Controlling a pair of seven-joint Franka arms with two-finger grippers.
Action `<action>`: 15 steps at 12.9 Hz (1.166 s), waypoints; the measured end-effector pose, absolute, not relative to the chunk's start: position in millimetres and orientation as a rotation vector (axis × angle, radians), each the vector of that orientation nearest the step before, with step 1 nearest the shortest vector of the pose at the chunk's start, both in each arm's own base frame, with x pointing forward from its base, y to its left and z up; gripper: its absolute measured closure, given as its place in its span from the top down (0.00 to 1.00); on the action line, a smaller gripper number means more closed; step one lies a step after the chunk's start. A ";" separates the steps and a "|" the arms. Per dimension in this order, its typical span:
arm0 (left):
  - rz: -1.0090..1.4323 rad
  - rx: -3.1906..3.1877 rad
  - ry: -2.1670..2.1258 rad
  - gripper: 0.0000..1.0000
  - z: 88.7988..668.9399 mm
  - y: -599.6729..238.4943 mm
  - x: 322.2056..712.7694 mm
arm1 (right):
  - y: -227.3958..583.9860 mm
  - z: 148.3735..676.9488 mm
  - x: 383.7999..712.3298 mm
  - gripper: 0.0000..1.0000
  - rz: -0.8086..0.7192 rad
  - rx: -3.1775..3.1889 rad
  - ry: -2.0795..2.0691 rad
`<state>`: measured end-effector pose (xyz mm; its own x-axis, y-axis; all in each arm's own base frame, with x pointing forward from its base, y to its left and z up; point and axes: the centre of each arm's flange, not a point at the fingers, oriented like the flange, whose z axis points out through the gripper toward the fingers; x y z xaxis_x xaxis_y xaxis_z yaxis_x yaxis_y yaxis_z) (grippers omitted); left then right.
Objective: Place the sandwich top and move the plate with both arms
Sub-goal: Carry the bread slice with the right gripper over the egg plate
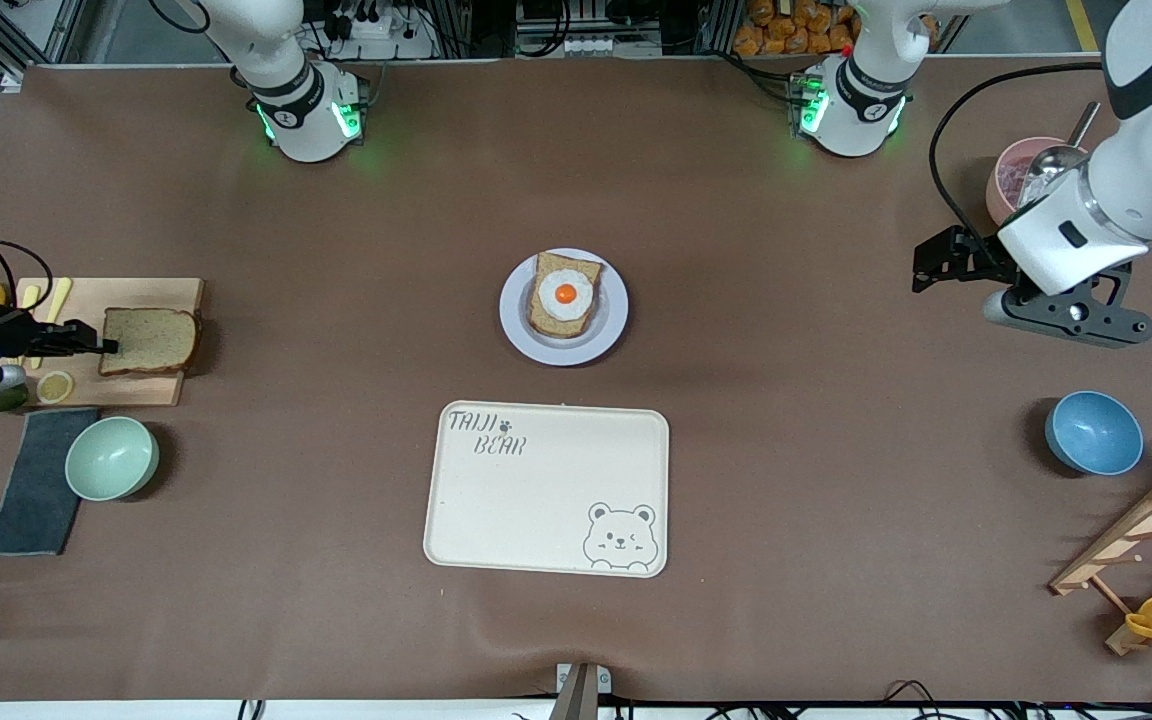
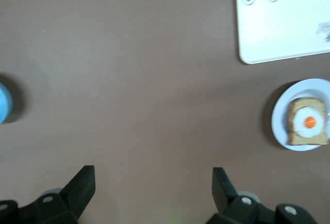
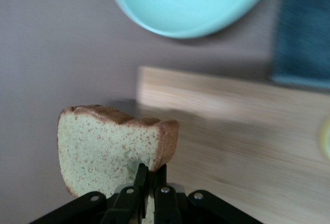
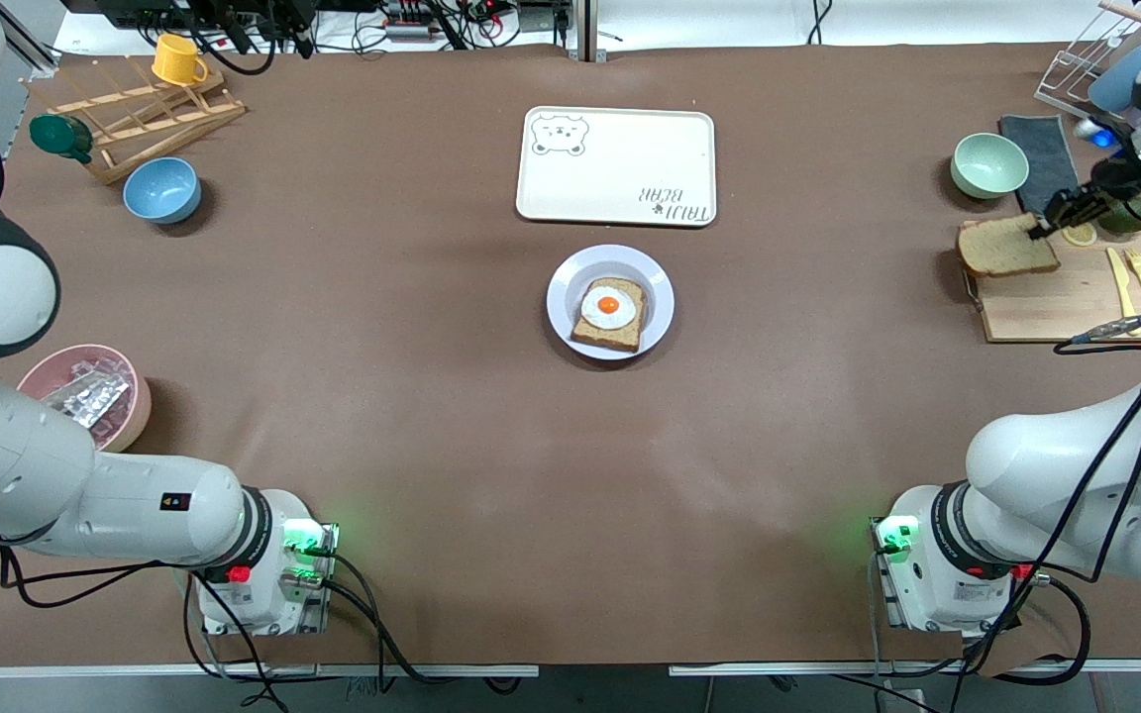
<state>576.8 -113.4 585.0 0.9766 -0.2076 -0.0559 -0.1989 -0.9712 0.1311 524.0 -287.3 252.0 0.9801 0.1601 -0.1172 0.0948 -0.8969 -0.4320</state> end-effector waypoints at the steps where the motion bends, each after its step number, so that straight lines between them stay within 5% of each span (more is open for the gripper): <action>1: -0.104 2.972 -0.294 1.00 585.6 -111.8 577.9 | -267.4 262.5 531.2 0.08 0.216 -2.660 -0.181; 15: -0.081 2.858 -0.209 1.00 587.6 -97.5 590.5 | -22.6 303.9 558.2 0.08 0.406 -2.539 -0.111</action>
